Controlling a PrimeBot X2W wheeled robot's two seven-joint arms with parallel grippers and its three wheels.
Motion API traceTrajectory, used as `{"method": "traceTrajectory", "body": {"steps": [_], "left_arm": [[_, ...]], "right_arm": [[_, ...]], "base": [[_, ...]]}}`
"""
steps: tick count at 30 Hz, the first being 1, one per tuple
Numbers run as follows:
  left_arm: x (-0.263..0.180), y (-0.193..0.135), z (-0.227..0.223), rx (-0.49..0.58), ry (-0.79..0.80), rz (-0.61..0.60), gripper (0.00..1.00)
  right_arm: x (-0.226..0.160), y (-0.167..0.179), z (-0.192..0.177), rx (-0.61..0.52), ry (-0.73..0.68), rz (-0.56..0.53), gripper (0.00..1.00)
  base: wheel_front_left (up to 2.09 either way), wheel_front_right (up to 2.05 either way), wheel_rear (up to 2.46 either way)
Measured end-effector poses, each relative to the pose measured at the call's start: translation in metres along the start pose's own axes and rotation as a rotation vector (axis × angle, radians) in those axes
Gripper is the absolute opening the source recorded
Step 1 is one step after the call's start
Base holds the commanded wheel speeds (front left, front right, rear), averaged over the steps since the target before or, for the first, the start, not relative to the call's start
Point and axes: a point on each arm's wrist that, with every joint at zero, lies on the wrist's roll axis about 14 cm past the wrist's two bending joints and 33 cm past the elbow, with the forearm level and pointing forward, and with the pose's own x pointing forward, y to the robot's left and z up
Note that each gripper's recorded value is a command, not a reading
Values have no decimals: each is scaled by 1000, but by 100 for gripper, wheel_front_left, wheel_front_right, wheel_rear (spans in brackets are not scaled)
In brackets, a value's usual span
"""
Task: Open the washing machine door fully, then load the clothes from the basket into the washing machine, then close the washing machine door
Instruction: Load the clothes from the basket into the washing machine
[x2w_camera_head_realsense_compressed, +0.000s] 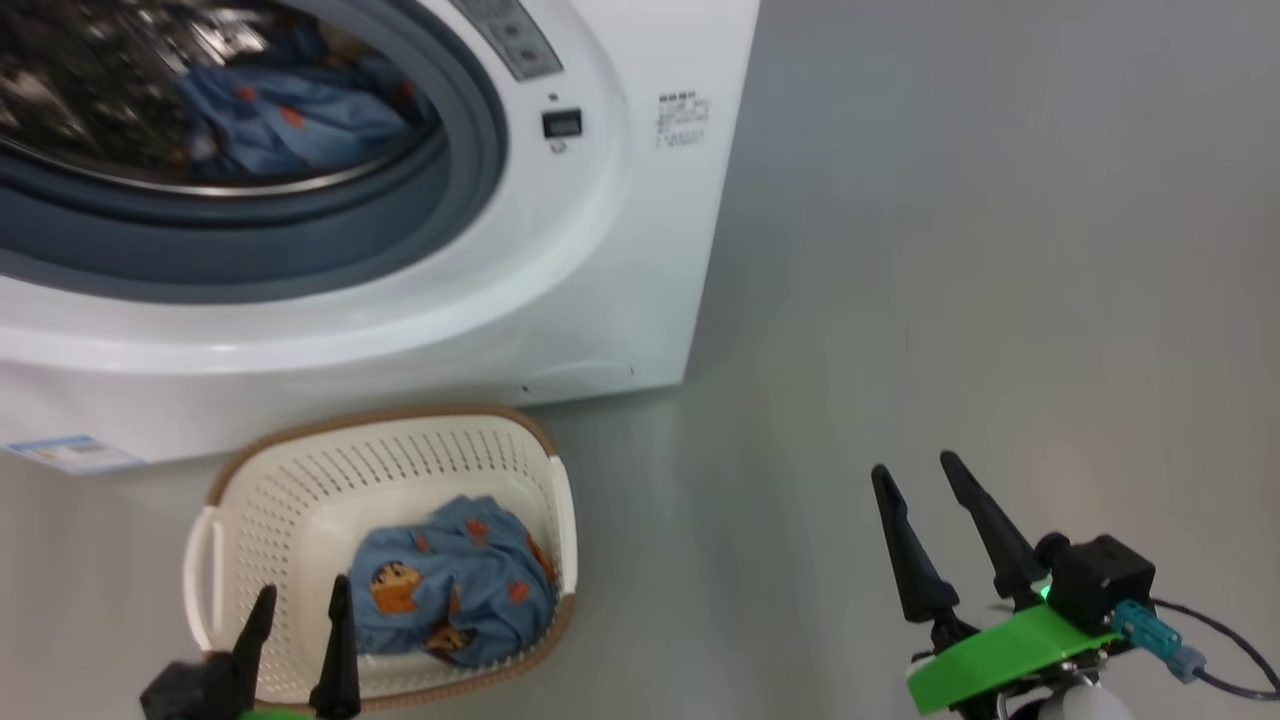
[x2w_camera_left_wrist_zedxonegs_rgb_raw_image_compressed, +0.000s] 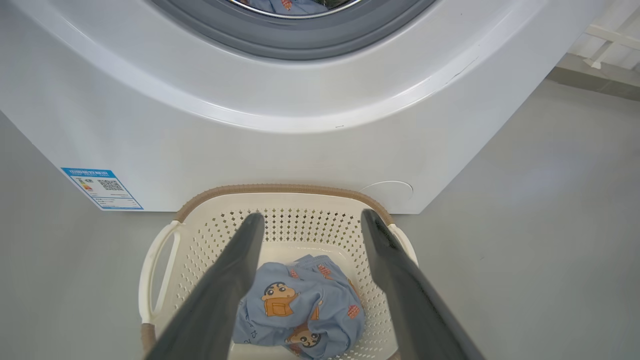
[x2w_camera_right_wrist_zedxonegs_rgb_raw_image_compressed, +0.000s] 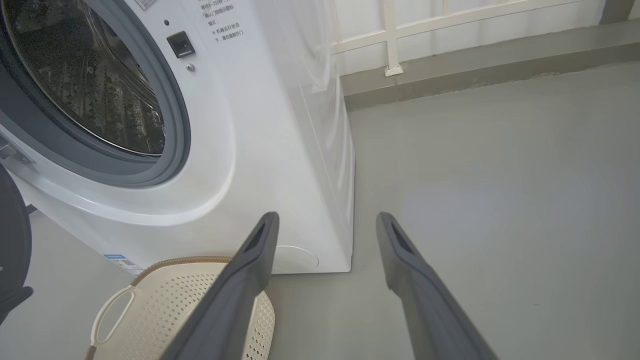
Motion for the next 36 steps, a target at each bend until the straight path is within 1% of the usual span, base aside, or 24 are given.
{"method": "traceTrajectory", "body": {"steps": [1,4,10,14,20,29,36], "left_arm": [[0,0,0,0,0,0,100],[17,-1,-18,-4,65,-15,100],[48,8,-52,-6,184,-22,100],[68,7,-75,-20,261,-41,100],[92,13,-109,-6,383,-61,100],[109,18,-166,-9,619,-84,100],[125,23,-196,-10,727,-93,100]], "right_arm": [[0,0,0,0,0,0,100],[8,-4,-7,0,17,-7,100],[22,-16,-21,3,46,-33,100],[28,-26,-34,5,76,-56,100],[33,-39,-57,8,130,-85,100],[43,-54,-83,11,181,-114,100],[38,-66,-105,10,240,-148,100]], "base": [[0,0,0],[0,0,0],[0,0,0],[0,0,0],[0,0,0],[0,0,0],[0,0,0]]}}
